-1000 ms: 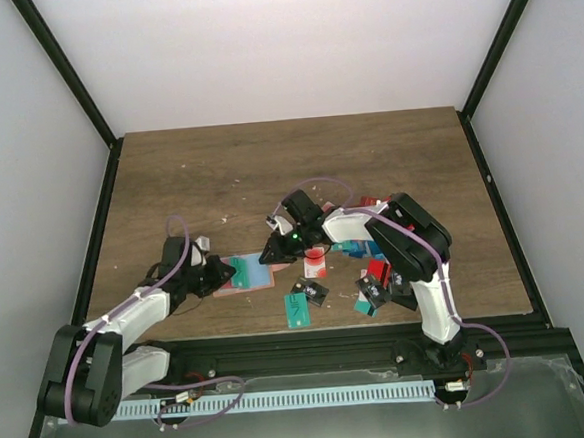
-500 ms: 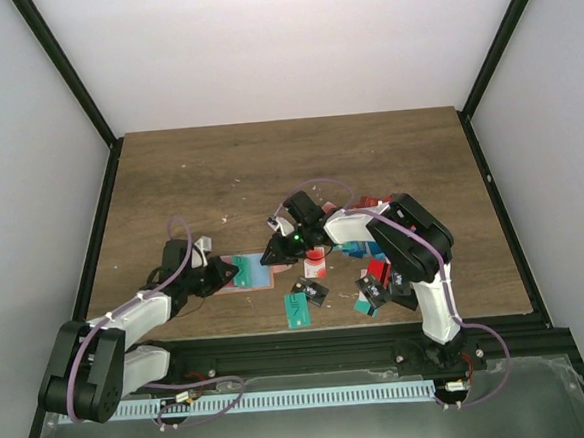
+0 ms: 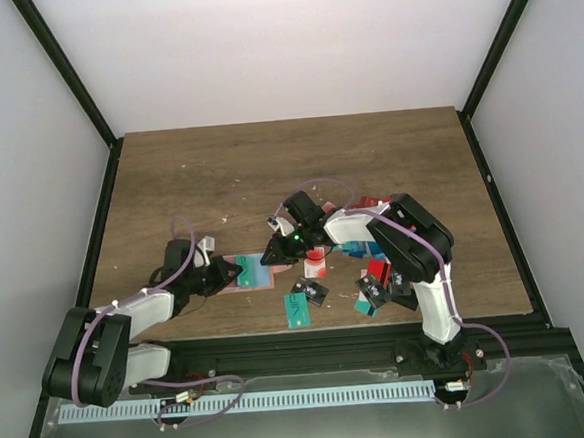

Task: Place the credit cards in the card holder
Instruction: Insert the credit card into the card holder.

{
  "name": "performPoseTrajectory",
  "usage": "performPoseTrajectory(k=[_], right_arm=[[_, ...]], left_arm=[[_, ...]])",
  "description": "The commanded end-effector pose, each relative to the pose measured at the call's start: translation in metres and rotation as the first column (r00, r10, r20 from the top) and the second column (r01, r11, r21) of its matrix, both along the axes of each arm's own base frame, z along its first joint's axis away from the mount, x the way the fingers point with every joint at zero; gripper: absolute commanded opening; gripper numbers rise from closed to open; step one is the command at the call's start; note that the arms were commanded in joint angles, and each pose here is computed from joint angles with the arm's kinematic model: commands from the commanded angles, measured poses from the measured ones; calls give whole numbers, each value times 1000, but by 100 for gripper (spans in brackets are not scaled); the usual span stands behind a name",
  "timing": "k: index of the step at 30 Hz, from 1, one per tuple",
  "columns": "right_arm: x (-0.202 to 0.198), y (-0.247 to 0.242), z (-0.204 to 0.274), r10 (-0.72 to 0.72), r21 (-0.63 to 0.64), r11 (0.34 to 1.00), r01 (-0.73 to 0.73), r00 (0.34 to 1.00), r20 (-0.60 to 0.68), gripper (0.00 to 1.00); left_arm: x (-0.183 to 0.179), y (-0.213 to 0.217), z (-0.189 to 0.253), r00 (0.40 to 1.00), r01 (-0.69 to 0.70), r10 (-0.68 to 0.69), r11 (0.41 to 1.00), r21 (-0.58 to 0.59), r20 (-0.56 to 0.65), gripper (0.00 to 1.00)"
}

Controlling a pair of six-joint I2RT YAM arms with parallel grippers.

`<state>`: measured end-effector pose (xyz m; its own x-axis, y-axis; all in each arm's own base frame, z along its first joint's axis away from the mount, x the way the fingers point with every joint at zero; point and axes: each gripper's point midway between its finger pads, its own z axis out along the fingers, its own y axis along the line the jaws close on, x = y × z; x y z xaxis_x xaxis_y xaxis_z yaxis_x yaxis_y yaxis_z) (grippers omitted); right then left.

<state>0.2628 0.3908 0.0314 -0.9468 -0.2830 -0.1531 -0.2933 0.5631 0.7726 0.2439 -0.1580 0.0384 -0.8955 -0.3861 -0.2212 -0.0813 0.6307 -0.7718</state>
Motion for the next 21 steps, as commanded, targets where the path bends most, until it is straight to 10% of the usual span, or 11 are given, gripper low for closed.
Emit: performPoseTrajectory(k=[1, 21], right_arm=[[-19, -21, -27, -16, -146, 989, 5, 997, -77, 22], [-27, -29, -9, 12, -128, 992, -18, 999, -46, 22]], left_arm=[[-2, -2, -3, 1000, 12, -12, 1000, -12, -8, 4], [-3, -7, -19, 998, 29, -31, 999, -36, -56, 4]])
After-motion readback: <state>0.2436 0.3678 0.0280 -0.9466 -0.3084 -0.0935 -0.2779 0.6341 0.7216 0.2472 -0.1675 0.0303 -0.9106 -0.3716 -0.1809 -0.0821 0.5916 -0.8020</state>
